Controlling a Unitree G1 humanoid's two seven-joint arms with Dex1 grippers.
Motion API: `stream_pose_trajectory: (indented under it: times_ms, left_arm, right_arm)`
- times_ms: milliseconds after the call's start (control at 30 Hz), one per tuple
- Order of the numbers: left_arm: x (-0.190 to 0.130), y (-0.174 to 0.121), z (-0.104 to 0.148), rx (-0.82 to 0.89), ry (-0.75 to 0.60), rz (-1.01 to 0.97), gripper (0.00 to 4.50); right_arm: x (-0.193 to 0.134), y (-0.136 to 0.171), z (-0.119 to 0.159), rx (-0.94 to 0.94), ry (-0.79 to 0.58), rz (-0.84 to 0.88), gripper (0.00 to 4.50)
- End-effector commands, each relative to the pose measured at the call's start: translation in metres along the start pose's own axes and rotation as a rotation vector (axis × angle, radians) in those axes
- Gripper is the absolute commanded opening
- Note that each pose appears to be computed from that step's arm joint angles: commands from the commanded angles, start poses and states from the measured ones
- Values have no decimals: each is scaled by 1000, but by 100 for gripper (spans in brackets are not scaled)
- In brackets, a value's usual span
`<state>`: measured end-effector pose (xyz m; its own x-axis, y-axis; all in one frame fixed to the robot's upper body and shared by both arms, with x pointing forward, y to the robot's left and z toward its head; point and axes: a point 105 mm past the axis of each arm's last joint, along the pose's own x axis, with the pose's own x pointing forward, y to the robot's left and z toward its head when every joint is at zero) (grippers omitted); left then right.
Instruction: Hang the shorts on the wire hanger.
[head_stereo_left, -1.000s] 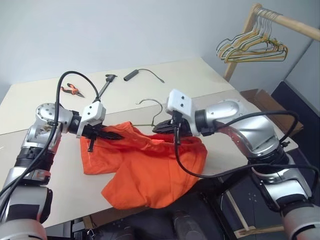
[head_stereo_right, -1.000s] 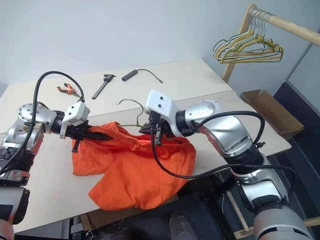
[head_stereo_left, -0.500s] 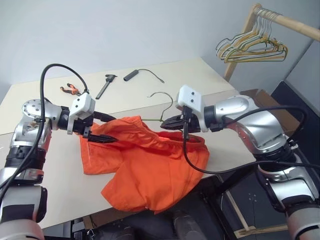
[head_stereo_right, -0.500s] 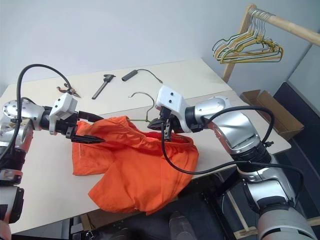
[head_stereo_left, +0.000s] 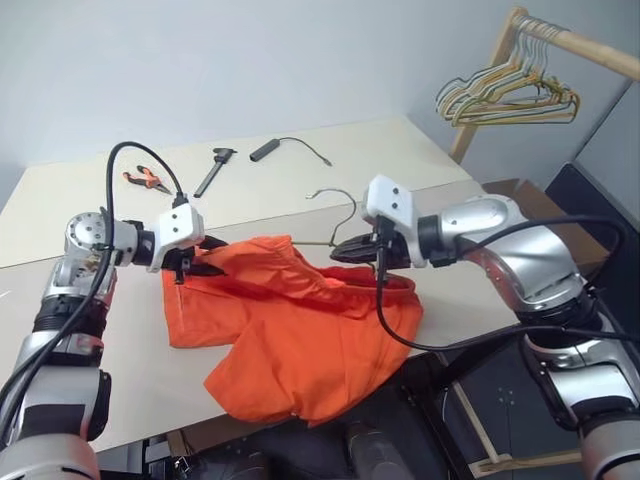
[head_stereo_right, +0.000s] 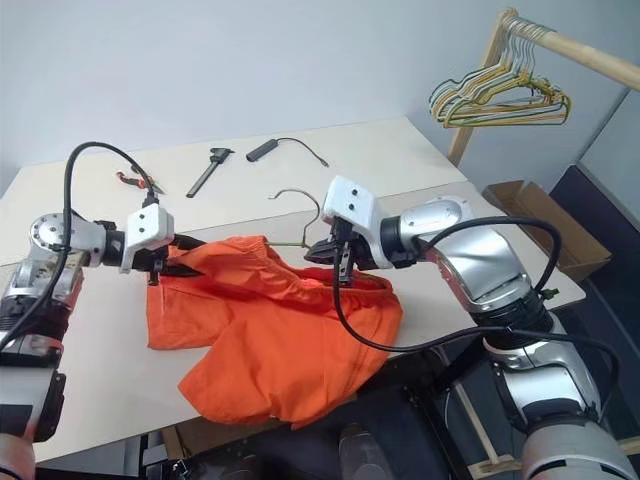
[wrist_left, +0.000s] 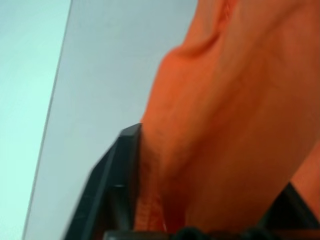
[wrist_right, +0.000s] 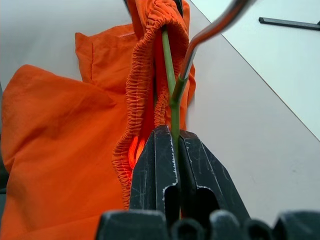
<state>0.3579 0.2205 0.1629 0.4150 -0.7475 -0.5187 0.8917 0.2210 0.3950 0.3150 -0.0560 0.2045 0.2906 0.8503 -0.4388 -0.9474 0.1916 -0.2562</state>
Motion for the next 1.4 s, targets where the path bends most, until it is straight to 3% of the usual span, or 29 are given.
stream_pose_trajectory:
  times_ms: [33, 133, 167, 533, 700, 833, 1000, 1400]
  left_arm:
    - [-16, 9, 14, 32, -39, 30, 108]
    - [-23, 10, 18, 33, -46, 24, 13]
    - [-25, 10, 18, 33, -48, 24, 1]
    - [-42, 13, 26, 17, -68, 38, 1]
    - [-44, 15, 31, 6, -90, 50, 1]
    - [-44, 15, 32, 1, -101, 51, 1]
    - [-43, 13, 32, 0, -102, 46, 1]
    - [-54, 22, 33, -32, -115, 112, 1]
  right_arm:
    - [-8, -3, 8, -53, -17, -35, 0]
    - [-8, -4, -2, -50, 13, -49, 0]
    - [-8, -4, -4, -51, 21, -53, 0]
    - [-4, -5, -27, -52, 85, -101, 0]
    - [2, -7, -34, -23, 45, -137, 0]
    - [11, -5, -27, 55, -105, -163, 0]
    - [20, -5, -27, 72, -133, -183, 0]
    - [5, -7, -65, -62, 29, -179, 0]
